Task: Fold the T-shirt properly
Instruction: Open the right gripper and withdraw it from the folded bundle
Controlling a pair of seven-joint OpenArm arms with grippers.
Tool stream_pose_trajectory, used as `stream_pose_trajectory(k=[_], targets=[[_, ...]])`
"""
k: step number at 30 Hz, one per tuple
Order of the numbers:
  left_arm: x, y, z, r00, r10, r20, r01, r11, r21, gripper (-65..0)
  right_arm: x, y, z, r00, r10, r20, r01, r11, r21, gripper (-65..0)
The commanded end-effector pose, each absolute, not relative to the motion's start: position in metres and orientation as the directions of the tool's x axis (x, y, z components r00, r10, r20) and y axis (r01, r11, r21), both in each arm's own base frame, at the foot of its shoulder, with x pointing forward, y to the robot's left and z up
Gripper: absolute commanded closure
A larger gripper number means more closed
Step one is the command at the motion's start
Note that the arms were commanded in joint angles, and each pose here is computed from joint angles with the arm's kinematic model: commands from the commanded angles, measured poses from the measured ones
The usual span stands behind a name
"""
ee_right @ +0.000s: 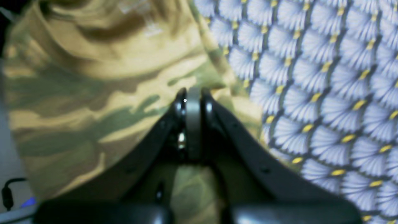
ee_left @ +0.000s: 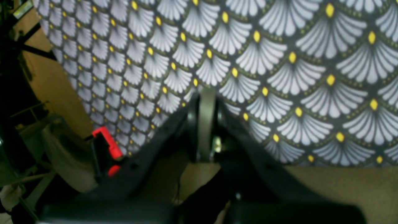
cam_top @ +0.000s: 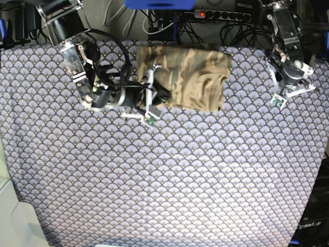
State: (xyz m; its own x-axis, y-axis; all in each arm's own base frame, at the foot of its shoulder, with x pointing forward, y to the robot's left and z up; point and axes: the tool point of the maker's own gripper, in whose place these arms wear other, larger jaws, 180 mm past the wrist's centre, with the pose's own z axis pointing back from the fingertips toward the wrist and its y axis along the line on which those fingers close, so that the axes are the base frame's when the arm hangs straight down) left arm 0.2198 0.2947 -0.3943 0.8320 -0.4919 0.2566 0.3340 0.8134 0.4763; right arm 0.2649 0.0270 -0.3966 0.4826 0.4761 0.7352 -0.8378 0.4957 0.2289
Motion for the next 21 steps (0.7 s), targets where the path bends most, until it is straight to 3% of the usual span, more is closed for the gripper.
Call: stream_pose_trajectory(k=[1,4,8,14,21], targets=[[0.226,0.299,-0.385,0.822,-0.499,0.273,0.321,0.803,0.501,-0.5,0.272,0.022,-0.394,0.471,0.476,0.743,-0.840,0.499,0.213,0.0],[0.227,0.297,-0.384,0.820,-0.500,0.279,0.320,0.804,0.501,-0.5,0.273,0.014,-0.399,0.480,0.480,0.734,-0.834,0.509,0.213,0.0],[0.228,0.295,-0.382,0.821,-0.495,0.286,0.311,0.807,0.503,-0.5,0.279,0.009,-0.354,0.350,0.523,0.777,-0.876,0.477,0.073,0.0],[0.221,0.277,-0.374,0.811,-0.491,0.317,0.299,0.815,0.497,-0.4,0.288,-0.014,-0.284,0.223,0.574,0.788,-0.845,0.517,-0.138,0.0],[0.197,0.226,-0.391,0.758,-0.583,0.291,0.438,0.787,0.434,0.0,0.292,-0.050,-0.294,0.303,0.589,0.749,-0.795,0.590,-0.142,0.0]])
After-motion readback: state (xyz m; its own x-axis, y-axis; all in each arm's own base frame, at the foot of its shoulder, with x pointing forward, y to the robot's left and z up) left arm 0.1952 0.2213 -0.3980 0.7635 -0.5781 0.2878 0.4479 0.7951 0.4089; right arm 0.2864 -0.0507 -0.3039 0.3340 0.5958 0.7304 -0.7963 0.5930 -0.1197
